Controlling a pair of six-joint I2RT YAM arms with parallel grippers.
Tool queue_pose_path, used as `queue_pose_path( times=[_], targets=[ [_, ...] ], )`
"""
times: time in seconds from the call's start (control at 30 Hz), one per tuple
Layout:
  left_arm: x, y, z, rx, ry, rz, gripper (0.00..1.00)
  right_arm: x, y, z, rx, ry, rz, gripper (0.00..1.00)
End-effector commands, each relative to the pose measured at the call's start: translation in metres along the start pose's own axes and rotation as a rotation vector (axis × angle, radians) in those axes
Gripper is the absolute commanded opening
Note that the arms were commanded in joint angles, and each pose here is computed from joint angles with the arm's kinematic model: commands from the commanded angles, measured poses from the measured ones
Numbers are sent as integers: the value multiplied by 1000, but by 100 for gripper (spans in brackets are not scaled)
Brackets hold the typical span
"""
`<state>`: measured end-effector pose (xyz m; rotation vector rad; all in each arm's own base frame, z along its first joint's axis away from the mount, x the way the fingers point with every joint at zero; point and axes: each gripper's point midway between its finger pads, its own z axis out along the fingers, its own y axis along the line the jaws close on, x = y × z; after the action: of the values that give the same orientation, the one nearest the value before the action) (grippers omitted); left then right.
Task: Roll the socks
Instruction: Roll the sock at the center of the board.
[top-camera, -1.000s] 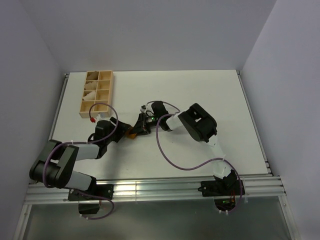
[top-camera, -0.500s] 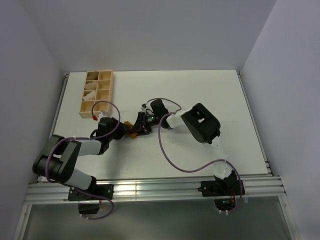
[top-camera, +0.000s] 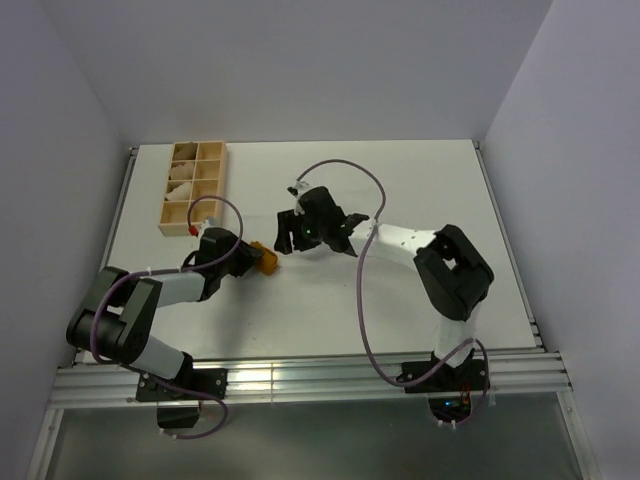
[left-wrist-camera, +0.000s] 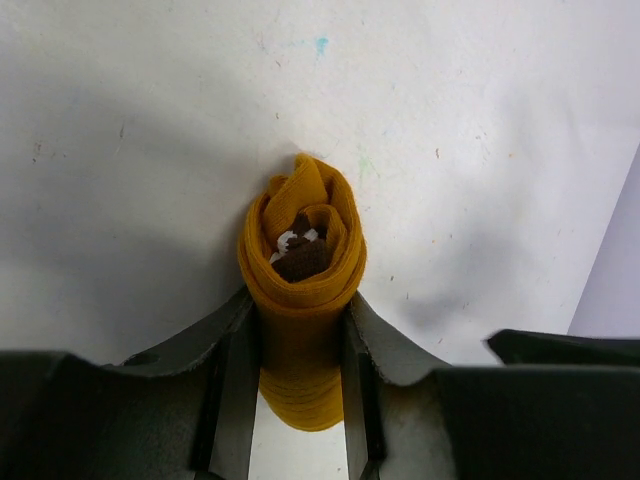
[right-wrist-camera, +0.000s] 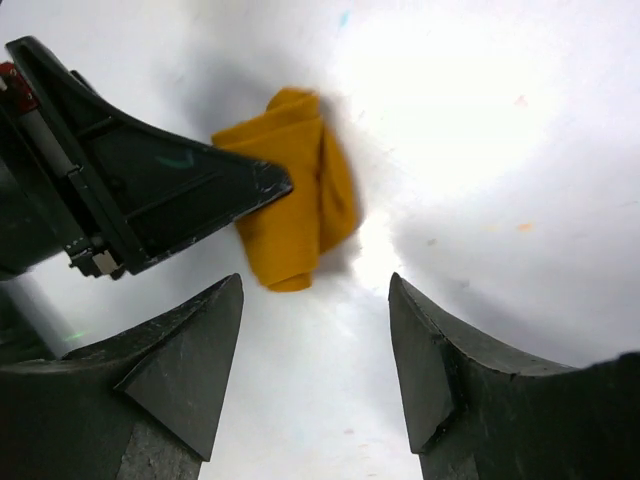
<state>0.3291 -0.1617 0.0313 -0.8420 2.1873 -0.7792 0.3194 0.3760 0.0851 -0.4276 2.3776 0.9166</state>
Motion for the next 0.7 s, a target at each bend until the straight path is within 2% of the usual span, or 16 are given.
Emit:
queue_pose_path(
  times=[0.0, 0.13, 0.3, 0.67],
  targets=[
    [12, 18, 0, -87, 58, 45, 27, -14, -13, -19, 231, -125, -302, 67],
    [13, 19, -1, -104, 75, 44, 27, -5, 17, -19, 272, -203, -503, 67],
    [13, 15, -1, -102, 82, 40, 27, 1, 37, -11, 269, -298, -639, 69],
    [14, 9, -3, -93, 103, 37, 27, 22, 48, 22, 236, -355, -743, 71]
  ],
)
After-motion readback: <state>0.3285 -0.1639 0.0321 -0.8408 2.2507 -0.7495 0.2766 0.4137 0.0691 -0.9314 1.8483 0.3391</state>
